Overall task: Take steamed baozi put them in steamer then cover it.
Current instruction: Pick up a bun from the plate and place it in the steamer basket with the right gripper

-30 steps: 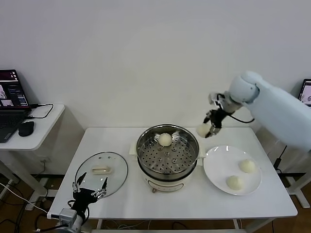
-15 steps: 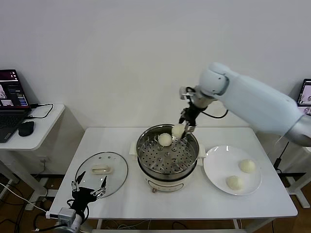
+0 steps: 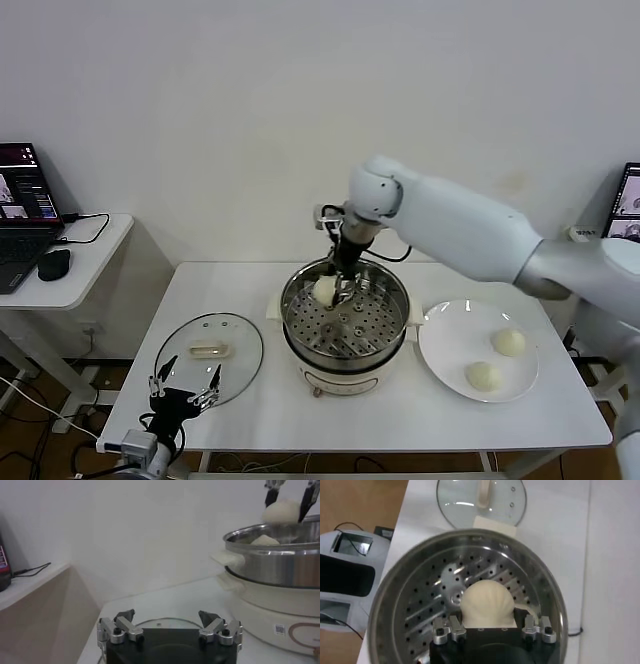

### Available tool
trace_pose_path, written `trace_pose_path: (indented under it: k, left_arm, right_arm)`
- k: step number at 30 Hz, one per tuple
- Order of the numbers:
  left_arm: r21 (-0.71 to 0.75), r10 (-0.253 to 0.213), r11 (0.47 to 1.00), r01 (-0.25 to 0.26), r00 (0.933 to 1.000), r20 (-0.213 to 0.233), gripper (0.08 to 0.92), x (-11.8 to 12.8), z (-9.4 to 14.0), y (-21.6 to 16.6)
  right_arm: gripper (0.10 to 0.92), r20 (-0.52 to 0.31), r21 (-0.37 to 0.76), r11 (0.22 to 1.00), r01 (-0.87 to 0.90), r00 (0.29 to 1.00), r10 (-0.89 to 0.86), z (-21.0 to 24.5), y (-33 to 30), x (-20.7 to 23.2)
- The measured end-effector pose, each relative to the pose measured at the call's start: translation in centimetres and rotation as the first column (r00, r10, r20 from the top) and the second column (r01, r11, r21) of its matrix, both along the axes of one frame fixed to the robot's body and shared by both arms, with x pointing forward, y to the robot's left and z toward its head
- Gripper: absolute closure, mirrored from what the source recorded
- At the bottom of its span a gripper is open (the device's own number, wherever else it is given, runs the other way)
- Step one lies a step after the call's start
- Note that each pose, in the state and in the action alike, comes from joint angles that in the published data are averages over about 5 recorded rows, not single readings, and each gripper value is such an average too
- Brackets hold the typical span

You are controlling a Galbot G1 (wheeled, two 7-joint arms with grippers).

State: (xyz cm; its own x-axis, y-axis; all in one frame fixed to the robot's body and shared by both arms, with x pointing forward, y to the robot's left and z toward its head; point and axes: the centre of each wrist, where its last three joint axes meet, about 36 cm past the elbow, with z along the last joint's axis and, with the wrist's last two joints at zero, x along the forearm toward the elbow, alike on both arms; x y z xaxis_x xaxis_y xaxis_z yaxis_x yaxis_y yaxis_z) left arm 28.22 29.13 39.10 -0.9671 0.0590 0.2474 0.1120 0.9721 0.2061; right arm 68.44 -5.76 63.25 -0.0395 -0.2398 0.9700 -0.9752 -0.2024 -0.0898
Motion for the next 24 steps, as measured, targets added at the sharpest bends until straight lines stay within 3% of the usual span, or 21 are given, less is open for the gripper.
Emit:
trace_pose_path:
  k: [21,24]
  left_arm:
    - [-0.021,-0.006,1.0,0.006,1.0,0.001,0.177,0.1,-0.2,-0.6]
    - [-0.023,-0.008,1.0,0.008,1.0,-0.001,0.177,0.1,-0.2,-0.8]
  right_arm:
    - [0.393,-0.02,-0.029,1.0,-0.007,1.0,0.006,-4.3,3.5,0.2]
    - [0.358,-0.017,-0.026,1.0,-0.003,1.0,0.003,-4.3,3.4,0.2]
